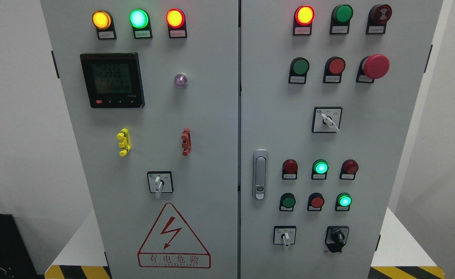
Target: Turn on light switch 1
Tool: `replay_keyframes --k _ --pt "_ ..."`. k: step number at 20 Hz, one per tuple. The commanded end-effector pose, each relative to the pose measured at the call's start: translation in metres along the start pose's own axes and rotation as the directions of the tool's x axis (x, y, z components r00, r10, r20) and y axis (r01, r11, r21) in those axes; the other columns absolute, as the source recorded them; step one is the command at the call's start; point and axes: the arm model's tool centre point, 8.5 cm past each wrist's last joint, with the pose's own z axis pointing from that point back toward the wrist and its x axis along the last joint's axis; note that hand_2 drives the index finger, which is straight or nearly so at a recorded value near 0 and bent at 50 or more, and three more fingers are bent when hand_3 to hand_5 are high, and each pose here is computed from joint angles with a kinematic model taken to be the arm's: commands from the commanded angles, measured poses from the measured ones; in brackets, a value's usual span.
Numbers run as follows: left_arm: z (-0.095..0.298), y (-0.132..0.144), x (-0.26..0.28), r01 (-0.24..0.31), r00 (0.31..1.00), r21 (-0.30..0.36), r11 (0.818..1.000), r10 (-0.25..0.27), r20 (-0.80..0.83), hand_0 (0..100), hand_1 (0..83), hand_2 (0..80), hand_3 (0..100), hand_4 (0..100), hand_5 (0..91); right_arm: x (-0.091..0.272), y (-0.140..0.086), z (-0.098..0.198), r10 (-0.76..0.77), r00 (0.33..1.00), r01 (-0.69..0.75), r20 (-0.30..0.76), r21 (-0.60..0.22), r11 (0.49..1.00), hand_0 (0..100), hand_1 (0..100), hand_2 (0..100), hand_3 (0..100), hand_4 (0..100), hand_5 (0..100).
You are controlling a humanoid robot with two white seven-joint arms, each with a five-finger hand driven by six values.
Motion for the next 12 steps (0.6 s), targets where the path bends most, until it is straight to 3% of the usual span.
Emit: replay_keyframes --k 1,4,7,10,12 --pt "0.0 0.003 0.016 0.032 0.993 -0.01 0.999 -0.031 0.116 23 5.2 0.0 0 0 0.0 0.0 0.0 0.0 -0.024 1.0 0.024 -0.002 0.001 1.0 0 0 0 0 0 0" --pt "0.007 0.02 0.03 0.048 0.972 0.004 0.999 -0.047 0.229 22 6.5 0.0 0 0 0.0 0.0 0.0 0.0 -0.024 1.0 0.024 -0.002 0.001 1.0 0 0 0 0 0 0" --pt "0.022 0.044 0.044 0.109 0.932 0.046 0.993 -0.118 0.343 23 7.1 0.0 0 0 0.0 0.0 0.0 0.0 -0.024 1.0 0.024 -0.002 0.001 1.0 0 0 0 0 0 0" --pt "0.052 0.073 0.076 0.073 0.86 0.094 0.993 -0.11 0.498 24 7.5 0.0 0 0 0.0 0.0 0.0 0.0 -0.024 1.0 0.024 -0.002 0.001 1.0 0 0 0 0 0 0" --pt "0.078 0.078 0.095 0.106 0.796 0.094 0.99 -0.142 0.589 25 7.7 0.0 0 0 0.0 0.0 0.0 0.0 -0.024 1.0 0.024 -0.002 0.001 1.0 0 0 0 0 0 0"
